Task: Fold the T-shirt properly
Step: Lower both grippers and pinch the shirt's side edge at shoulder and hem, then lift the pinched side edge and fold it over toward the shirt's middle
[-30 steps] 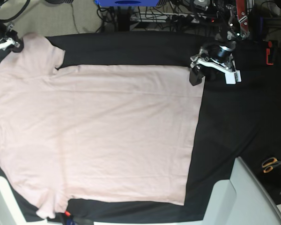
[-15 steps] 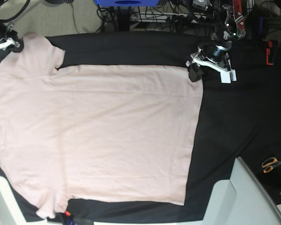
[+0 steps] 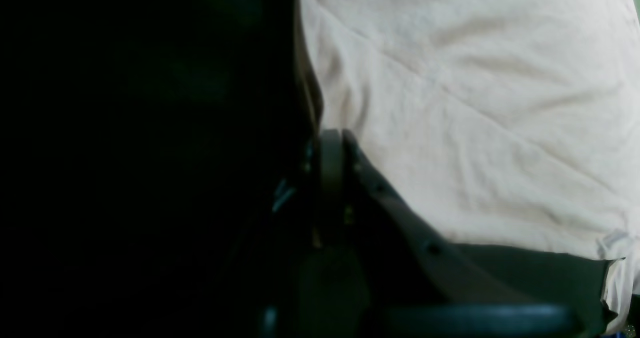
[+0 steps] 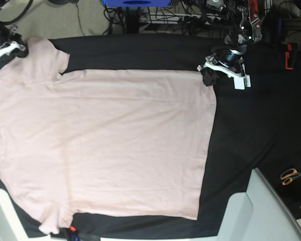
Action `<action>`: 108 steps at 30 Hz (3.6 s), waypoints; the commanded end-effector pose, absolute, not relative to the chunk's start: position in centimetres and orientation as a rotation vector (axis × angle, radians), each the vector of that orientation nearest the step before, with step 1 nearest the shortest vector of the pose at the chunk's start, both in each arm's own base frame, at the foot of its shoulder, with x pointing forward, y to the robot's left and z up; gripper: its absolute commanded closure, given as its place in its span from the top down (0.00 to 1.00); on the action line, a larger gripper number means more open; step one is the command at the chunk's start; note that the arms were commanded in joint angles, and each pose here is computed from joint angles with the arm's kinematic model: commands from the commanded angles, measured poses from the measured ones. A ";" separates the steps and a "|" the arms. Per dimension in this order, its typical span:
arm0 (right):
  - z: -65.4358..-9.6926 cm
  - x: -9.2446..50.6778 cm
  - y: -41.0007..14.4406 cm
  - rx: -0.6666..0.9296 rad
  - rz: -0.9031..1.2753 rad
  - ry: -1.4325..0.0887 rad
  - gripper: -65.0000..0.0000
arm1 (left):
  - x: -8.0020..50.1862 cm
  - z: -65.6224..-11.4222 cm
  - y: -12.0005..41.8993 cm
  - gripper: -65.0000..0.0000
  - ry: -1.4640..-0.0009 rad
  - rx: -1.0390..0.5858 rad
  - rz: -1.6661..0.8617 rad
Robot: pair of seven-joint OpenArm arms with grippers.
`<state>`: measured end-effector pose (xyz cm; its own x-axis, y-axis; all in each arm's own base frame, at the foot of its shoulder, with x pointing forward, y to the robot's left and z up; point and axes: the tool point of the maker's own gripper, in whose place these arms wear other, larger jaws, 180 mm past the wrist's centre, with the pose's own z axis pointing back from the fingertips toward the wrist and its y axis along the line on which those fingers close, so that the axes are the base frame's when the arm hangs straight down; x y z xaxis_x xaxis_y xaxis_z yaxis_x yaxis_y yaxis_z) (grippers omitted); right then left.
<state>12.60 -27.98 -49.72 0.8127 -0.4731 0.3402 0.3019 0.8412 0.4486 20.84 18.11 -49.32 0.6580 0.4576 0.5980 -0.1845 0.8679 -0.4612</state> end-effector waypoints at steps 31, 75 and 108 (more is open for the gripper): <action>-40.5 24.8 -34.2 0.262 -0.222 -0.683 0.00 | 27.6 -44.6 18.7 0.00 -0.821 -0.335 0.318; -40.2 38.3 -33.5 0.351 -0.145 -0.791 0.00 | 34.8 -44.1 21.3 0.00 -0.781 -0.227 0.291; -38.6 43.2 -31.6 0.330 -0.073 -0.872 0.00 | 38.7 -44.1 21.3 0.00 -0.758 -0.191 0.256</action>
<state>41.33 -30.41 -41.37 0.7069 -0.1893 0.6815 -0.0598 0.9441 0.3243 37.19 20.86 -45.72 0.7360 0.2988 0.6075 -0.1718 0.9504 -0.2594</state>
